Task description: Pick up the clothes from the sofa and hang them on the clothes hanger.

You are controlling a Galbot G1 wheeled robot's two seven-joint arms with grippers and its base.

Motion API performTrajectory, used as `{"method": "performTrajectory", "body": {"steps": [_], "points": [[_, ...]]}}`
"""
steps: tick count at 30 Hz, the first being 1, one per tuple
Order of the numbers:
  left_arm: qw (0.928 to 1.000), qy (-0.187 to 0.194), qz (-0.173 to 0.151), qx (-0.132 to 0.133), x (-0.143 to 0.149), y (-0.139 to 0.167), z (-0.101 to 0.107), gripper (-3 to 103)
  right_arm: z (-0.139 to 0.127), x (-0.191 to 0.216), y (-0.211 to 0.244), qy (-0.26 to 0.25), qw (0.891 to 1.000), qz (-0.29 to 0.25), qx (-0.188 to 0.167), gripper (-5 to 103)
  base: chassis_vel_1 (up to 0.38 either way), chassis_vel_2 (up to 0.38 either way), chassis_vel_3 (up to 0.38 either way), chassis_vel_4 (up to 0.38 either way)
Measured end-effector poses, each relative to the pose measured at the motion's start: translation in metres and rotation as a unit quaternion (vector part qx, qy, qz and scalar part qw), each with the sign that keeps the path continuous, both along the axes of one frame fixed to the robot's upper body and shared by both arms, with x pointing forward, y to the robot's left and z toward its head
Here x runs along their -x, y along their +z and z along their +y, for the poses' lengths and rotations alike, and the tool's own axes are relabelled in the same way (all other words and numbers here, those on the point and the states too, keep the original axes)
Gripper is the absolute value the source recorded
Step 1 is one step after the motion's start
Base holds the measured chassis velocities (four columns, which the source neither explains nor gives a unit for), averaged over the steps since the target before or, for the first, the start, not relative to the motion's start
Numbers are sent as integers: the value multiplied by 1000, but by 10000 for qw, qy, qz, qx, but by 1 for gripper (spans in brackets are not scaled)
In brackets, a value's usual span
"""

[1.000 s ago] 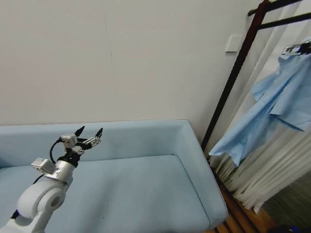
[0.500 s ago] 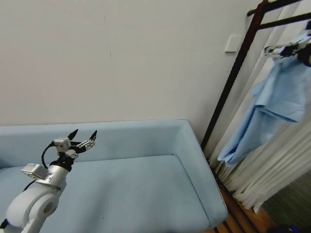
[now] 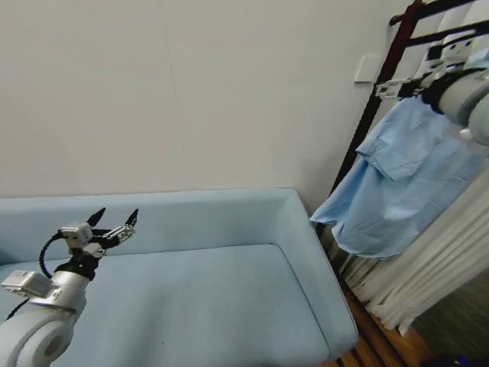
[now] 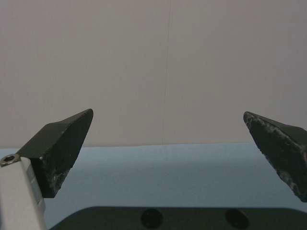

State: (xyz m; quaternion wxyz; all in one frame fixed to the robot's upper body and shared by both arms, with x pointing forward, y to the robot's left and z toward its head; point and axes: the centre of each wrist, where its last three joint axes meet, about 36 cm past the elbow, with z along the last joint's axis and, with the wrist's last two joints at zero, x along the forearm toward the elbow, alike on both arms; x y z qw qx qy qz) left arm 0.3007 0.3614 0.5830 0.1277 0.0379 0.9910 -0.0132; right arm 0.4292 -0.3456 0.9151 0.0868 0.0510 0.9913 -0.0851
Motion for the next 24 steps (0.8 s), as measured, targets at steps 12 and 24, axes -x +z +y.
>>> {"method": "performTrajectory", "body": {"steps": [12, 24], "points": [[9996, 198, 213, 51, 19, -20, -8, 100, 1, -41, -94, 1761, 9824, 473, -413, 100, 0, 0, 0, 0], [9992, 237, 317, 61, 28, -31, -25, 100, 60, -113, -165, 2296, 9715, 420, -415, 100, 0, 0, 0, 0]]}}
